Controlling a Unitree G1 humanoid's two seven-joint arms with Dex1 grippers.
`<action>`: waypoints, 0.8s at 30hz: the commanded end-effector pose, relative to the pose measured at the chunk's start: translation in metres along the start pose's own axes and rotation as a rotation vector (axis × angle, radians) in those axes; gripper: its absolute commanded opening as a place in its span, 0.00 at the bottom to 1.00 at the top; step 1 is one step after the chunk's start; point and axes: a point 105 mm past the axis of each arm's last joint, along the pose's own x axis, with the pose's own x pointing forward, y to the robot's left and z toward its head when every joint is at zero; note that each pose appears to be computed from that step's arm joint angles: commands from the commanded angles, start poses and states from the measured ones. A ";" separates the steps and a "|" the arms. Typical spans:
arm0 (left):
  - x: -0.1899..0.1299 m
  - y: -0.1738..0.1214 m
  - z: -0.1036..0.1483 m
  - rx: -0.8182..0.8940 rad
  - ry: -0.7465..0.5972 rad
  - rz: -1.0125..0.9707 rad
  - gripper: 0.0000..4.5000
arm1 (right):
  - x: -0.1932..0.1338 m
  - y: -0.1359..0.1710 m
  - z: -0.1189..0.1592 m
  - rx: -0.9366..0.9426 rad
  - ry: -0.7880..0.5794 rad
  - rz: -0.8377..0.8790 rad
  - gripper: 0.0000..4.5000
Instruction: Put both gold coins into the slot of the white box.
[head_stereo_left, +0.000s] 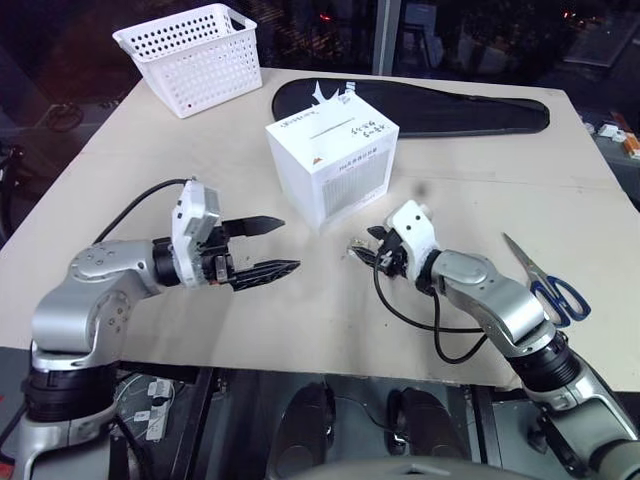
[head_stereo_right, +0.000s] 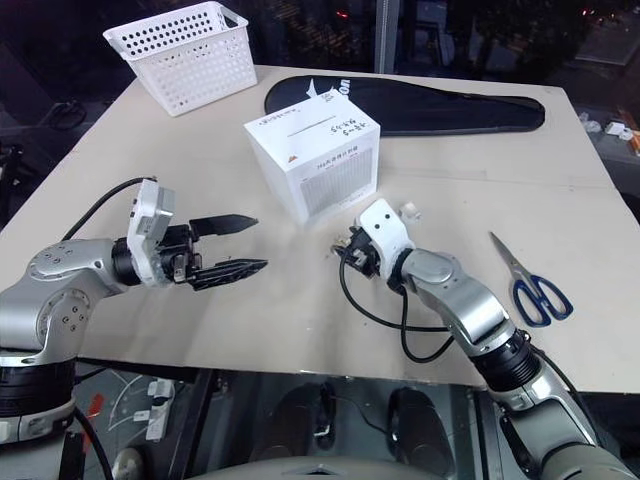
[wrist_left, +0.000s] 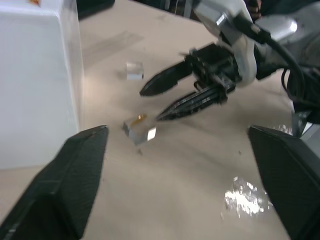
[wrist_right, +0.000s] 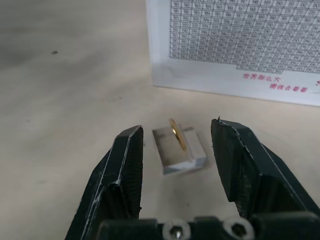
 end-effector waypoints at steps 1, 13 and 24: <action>-0.001 -0.007 0.010 0.070 -0.012 -0.003 1.00 | 0.002 -0.002 0.017 -0.015 -0.056 0.010 0.46; -0.002 -0.011 0.007 0.063 -0.008 -0.002 1.00 | 0.010 -0.004 0.016 -0.024 -0.035 0.015 0.23; -0.002 -0.013 0.005 0.064 -0.005 -0.007 1.00 | 0.013 -0.004 0.007 -0.043 0.004 0.022 0.23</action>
